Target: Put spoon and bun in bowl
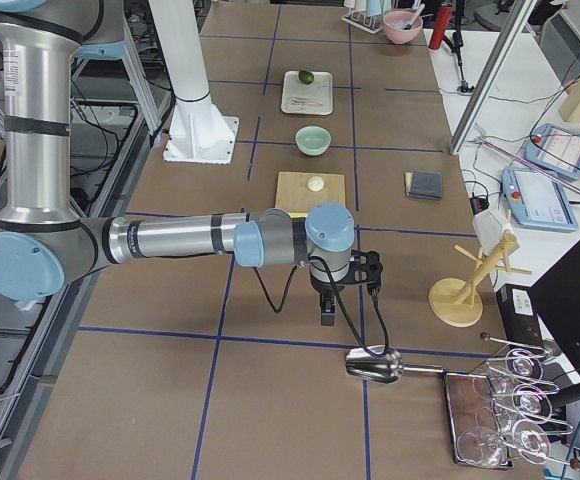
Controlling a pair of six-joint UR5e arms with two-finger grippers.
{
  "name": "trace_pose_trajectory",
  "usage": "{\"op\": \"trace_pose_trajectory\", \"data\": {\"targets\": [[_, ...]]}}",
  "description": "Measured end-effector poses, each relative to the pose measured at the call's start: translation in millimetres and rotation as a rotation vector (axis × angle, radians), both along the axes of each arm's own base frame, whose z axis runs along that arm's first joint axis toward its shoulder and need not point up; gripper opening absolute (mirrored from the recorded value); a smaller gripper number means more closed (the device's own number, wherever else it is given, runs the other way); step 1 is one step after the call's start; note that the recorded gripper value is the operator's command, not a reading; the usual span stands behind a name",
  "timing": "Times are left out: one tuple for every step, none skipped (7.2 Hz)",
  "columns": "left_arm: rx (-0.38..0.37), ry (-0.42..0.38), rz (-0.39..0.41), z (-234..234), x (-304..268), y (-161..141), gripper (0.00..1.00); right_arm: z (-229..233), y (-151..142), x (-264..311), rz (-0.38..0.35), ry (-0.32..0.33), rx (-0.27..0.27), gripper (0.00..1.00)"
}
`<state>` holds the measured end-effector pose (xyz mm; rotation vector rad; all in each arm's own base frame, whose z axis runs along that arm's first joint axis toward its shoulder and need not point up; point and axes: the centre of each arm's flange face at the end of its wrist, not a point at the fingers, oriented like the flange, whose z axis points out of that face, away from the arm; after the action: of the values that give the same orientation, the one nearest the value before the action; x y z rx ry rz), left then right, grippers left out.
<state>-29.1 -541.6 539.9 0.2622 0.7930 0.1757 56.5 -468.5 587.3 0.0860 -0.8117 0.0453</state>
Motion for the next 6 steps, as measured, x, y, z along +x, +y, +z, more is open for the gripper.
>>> {"op": "trace_pose_trajectory", "data": {"targets": [[0.056,0.022,-0.002,-30.5,34.0,-3.3,1.00,-13.9,-5.1,-3.7,-0.006,-0.003,0.028,1.00],[0.080,0.043,-0.027,-60.5,75.3,-2.4,1.00,-28.2,-14.0,-7.3,-0.013,-0.003,0.058,1.00],[0.093,0.061,-0.050,-88.1,113.8,3.0,0.99,-38.8,-22.7,-9.5,-0.016,-0.003,0.078,1.00],[0.092,0.090,-0.063,-113.2,147.0,9.5,0.98,-45.1,-28.5,-12.4,-0.019,-0.008,0.088,1.00],[0.076,0.118,-0.079,-136.3,180.4,14.8,0.97,-49.8,-31.3,-18.1,-0.029,-0.019,0.095,1.00],[0.051,0.132,-0.109,-156.3,222.5,21.1,0.95,-56.5,-33.2,-26.6,-0.040,-0.031,0.104,1.00]]}}
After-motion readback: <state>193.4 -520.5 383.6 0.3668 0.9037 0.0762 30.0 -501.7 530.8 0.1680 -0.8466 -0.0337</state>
